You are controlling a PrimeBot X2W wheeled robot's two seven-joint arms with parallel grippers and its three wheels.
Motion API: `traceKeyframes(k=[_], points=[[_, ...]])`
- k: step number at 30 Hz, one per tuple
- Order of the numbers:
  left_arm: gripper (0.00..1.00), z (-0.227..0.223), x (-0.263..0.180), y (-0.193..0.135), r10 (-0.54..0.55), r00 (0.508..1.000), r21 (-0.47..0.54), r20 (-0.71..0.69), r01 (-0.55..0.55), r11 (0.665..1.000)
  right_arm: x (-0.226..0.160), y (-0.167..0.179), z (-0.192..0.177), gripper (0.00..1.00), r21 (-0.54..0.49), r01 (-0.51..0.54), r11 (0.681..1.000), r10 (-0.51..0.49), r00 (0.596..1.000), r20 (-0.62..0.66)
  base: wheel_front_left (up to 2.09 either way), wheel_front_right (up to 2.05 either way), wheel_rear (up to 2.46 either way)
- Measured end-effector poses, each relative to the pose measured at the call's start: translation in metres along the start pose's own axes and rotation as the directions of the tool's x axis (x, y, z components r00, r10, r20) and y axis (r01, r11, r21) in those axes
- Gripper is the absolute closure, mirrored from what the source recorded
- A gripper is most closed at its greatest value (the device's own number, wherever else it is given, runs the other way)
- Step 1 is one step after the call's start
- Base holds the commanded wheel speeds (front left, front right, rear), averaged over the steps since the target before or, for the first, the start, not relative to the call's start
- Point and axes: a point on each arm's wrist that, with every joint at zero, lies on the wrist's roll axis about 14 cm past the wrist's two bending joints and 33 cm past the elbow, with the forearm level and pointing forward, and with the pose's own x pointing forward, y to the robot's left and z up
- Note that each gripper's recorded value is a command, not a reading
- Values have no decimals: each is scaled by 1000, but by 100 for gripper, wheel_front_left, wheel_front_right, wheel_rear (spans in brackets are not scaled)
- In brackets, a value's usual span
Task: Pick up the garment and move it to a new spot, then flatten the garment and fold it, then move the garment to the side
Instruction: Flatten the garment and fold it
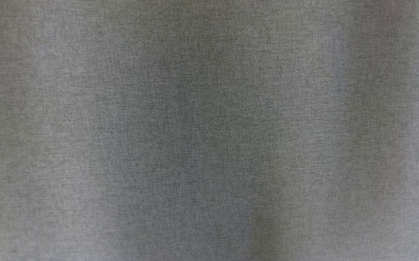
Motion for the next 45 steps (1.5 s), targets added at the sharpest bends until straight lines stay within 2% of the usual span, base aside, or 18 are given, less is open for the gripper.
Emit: traceKeyframes(k=[4,5,8,10,11,14,22,32,37,45], points=[[100,-16,-8,-6,-15,1000,-27,-8,15,1000,-6,-1,-21,100,17,10,1000,-9,999,-51,0,0,0],[100,-29,-18,-8,-12,1000,-75,-12,11,997,-13,-2,-36,100,43,18,999,-15,997,-72,0,0,0],[100,-59,-44,-9,-10,998,-107,-70,3,994,-29,-3,-55,100,77,30,997,-21,994,-107,0,0,0],[100,-76,-65,-11,2,995,-168,-103,-20,986,-44,-4,-69,100,106,44,993,-30,990,-136,0,0,0],[100,-85,-76,-15,-18,991,-146,-134,-2,989,-52,-5,-75,100,109,48,993,-31,987,-155,0,0,0],[100,-97,-109,-15,-5,984,-187,-181,-29,982,-78,-13,-88,100,111,65,992,-43,980,-192,0,0,0],[100,-94,-199,-35,40,973,-287,-229,-107,952,-164,-37,-108,100,153,114,982,-71,963,-260,0,0,0],[100,-70,-293,-61,112,955,-323,-275,-202,925,-259,-46,-112,100,217,130,967,-57,948,-313,0,0,0],[100,-70,-343,-77,142,929,-354,-342,-267,896,-312,-53,-120,100,245,179,953,-81,929,-361,0,0,0],[100,-72,-424,-88,227,858,-354,-460,-412,839,-383,-71,-125,100,243,273,931,-148,889,-432,0,0,0]])
